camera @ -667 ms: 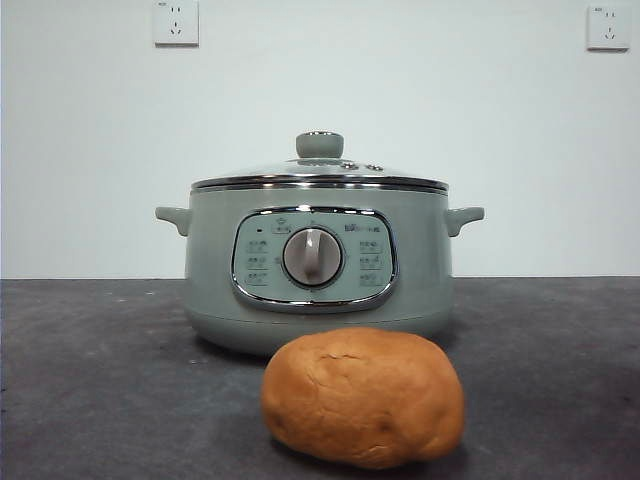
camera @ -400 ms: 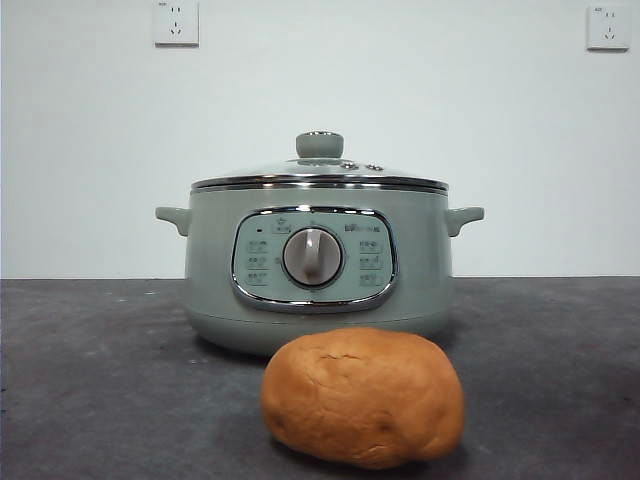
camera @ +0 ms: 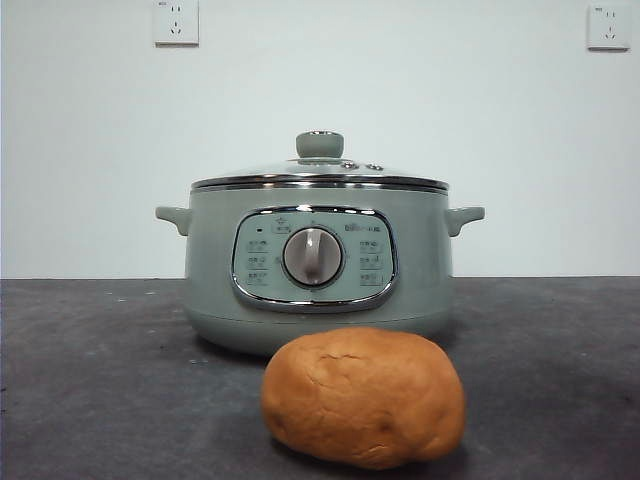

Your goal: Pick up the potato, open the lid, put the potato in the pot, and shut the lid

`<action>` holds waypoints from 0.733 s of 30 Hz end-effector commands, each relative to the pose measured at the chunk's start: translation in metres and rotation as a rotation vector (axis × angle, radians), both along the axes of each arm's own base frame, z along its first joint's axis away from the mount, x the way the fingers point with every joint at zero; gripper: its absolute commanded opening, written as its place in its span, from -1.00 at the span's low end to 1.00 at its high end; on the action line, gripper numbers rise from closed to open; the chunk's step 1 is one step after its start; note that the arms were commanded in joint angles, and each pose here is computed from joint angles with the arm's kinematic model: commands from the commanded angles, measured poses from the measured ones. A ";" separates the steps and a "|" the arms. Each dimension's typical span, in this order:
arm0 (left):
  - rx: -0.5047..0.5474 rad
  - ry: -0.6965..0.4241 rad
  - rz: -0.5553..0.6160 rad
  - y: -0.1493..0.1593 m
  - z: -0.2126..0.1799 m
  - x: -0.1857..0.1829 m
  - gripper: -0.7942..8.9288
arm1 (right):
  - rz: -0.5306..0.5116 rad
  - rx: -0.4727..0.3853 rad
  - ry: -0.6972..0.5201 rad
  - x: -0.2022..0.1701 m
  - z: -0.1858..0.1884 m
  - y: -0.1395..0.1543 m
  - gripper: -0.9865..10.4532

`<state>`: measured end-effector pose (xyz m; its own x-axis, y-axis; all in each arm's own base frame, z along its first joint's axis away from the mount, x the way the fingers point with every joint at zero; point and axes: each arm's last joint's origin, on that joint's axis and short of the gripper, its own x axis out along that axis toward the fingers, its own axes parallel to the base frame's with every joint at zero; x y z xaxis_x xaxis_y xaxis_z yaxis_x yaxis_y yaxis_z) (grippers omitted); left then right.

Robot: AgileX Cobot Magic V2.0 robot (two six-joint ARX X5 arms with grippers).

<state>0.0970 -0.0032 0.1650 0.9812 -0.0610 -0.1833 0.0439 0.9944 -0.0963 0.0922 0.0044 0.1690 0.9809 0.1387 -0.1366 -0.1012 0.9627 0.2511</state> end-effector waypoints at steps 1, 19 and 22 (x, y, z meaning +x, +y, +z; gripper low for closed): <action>-0.083 -0.052 -0.039 -0.001 0.021 -0.002 -0.84 | 0.027 0.132 -0.033 -0.003 0.017 0.001 -0.83; -0.314 0.372 -0.421 -0.014 0.101 0.036 0.28 | 0.328 0.152 0.244 0.004 0.104 0.010 0.29; -0.323 0.442 -0.456 -0.016 0.114 0.051 0.28 | 0.401 0.105 0.304 0.015 0.119 0.011 0.29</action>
<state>0.1453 -0.0188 0.2757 0.6900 -0.5573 -0.4618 0.3197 0.8071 -0.4964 0.1036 0.0154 0.2836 0.7781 0.5128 -0.3628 -0.3191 0.8202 0.4748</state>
